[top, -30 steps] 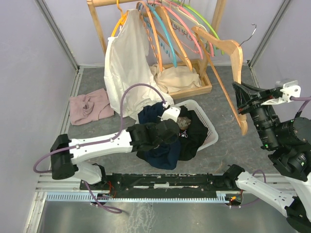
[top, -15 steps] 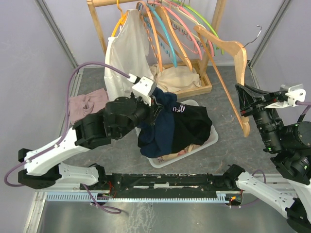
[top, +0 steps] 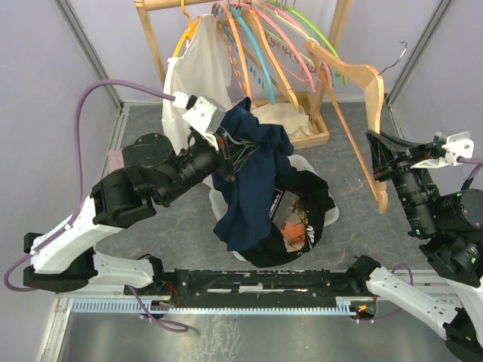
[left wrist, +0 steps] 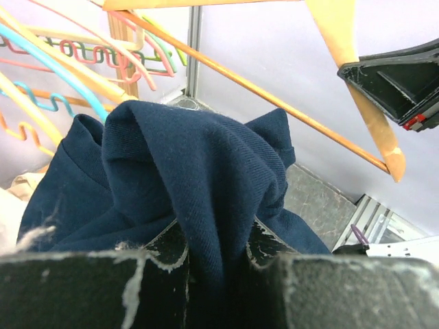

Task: Remove the t-shirt from the hanger
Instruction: Place the T-shirt in the bin.

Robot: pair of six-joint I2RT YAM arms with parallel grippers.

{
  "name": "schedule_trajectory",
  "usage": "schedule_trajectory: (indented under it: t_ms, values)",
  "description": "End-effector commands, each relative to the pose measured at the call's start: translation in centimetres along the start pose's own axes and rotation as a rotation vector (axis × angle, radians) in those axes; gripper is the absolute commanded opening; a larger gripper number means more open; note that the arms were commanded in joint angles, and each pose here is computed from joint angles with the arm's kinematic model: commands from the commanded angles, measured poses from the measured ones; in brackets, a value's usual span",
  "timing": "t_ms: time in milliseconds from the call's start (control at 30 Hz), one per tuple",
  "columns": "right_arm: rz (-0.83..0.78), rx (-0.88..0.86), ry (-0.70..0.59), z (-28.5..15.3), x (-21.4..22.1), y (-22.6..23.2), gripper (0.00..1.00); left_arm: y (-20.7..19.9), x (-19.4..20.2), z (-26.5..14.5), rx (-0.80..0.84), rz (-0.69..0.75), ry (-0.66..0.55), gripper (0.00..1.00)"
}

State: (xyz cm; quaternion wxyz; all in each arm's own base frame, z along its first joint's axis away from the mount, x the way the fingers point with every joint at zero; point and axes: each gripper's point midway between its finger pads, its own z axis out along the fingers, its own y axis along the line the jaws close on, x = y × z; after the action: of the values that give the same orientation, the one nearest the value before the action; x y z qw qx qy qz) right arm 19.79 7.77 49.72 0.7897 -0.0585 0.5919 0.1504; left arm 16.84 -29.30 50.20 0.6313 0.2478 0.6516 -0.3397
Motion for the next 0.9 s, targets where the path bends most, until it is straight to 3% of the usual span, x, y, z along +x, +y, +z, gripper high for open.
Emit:
schedule_trajectory:
  t_ms: [0,367,600,867]
  values:
    - [0.014,0.025,-0.061,-0.2,-1.7,-0.6,0.02,-1.7,-0.7,1.5,0.06,-0.012,-0.025,0.03]
    - [0.014,0.025,-0.06,0.0,-1.5,-0.5,0.02,-1.0,5.3,2.4,0.003,-0.084,0.066,0.03]
    - [0.017,0.023,-0.058,0.1,-1.4,-0.4,0.02,-0.4,12.0,4.4,-0.052,-0.103,0.171,0.03]
    - [0.016,0.023,-0.048,0.4,-1.1,-0.3,0.02,0.6,19.9,7.3,-0.003,-0.227,0.291,0.03]
